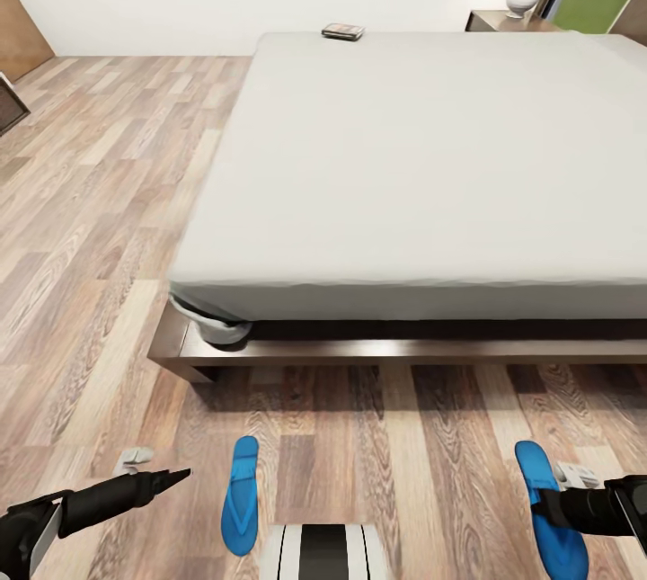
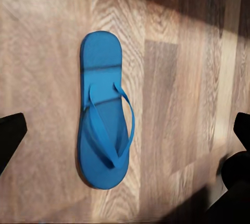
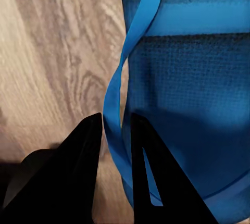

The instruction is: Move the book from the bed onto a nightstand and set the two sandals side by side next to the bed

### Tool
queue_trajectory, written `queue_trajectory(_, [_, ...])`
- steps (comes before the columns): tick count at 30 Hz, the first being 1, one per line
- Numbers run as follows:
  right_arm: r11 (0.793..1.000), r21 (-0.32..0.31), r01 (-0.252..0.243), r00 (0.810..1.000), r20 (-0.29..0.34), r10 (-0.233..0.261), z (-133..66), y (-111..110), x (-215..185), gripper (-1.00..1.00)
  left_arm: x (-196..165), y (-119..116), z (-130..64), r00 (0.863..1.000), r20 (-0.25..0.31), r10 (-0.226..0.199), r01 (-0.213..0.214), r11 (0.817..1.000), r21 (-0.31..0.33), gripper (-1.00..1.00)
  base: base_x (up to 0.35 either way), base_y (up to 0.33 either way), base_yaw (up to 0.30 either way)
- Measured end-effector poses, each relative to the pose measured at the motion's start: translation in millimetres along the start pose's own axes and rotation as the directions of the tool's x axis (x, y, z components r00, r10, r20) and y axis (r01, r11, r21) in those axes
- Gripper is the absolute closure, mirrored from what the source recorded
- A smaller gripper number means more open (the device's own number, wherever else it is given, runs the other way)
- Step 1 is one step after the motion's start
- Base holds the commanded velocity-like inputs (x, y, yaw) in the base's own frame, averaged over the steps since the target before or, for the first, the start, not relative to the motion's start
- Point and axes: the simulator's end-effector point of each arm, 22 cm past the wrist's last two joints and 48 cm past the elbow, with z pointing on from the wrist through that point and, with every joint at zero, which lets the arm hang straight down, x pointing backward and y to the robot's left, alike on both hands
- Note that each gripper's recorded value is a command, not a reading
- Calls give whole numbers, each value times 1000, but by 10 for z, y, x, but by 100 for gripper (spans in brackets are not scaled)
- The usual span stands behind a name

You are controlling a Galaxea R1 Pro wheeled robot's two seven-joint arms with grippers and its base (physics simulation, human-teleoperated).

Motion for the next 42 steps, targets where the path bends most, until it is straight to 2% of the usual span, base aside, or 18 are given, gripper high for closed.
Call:
queue_trajectory(5, [1000, 0, 2, 1000, 1, -2, 2, 1, -1, 100, 0, -1, 1, 1000, 0, 0, 0, 1000, 1, -100, 0, 282, 0])
queue_trajectory(7, [1000, -3, -1, 1000, -1, 1, 50, 66, 14, 100, 0, 0, 1, 1000, 0, 0, 0, 1000, 0, -100, 0, 282, 0])
queue_trajectory(11, [993, 114, 10, 1000, 3, -10, 130, -81, 27, 100, 2, -2, 2, 1000, -1, 1, -1, 1000, 1, -100, 0, 282, 0])
queue_trajectory(13, [985, 165, 41, 998, 43, -48, 135, -170, -69, 100, 3, -3, 2, 1000, -1, 1, -1, 1000, 1, -100, 0, 282, 0])
queue_trajectory(16, [965, 251, 80, 989, 99, -108, 109, -322, -218, 100, 4, -6, 6, 1000, -1, 0, 0, 1000, 2, -100, 0, 282, 0])
queue_trajectory(18, [940, 331, 82, 985, 118, -128, 65, -480, -279, 100, 13, -29, 31, 1000, -1, -1, 2, 1000, 6, -100, 0, 282, 0])
queue_trajectory(23, [933, 353, 74, 986, 114, -121, 83, -542, -237, 100, 29, -60, 68, 1000, -2, -4, 4, 1000, 12, -100, 0, 282, 0])
queue_trajectory(25, [935, 348, 71, 986, 115, -117, 88, -537, -233, 100, 30, -63, 71, 1000, -2, -4, 4, 1000, 13, -100, 0, 282, 0])
queue_trajectory(27, [946, 319, 51, 987, 131, -97, 106, -482, -244, 100, 30, -64, 72, 1000, -2, -4, 4, 1000, 13, -100, 0, 282, 0])
queue_trajectory(29, [981, 195, 4, 983, 178, -40, 165, -223, -303, 100, 31, -65, 73, 1000, -2, -4, 4, 1000, 13, -100, 0, 282, 0])
queue_trajectory(30, [995, 98, -18, 979, 206, -2, 186, -18, -353, 100, 32, -65, 73, 1000, -3, -4, 4, 1000, 13, -100, 0, 282, 0])
queue_trajectory(31, [999, 48, -21, 976, 216, 10, 189, 85, -374, 100, 33, -65, 73, 1000, -3, -5, 5, 1000, 13, -100, 0, 282, 0])
queue_trajectory(33, [1000, -8, -23, 973, 228, 24, 185, 203, -403, 100, 61, -63, 78, 1000, -7, -11, 11, 1000, 14, -100, 0, 282, 0])
queue_trajectory(36, [999, -37, -28, 974, 223, 35, 212, 257, -370, 100, 127, -58, 89, 1000, -16, -27, 27, 1000, 15, -100, 0, 282, 0])
queue_trajectory(42, [998, -46, -53, 982, 178, 61, 330, 248, -178, 100, 144, -57, 92, 999, -19, -31, 32, 999, 16, -100, 0, 282, 0])
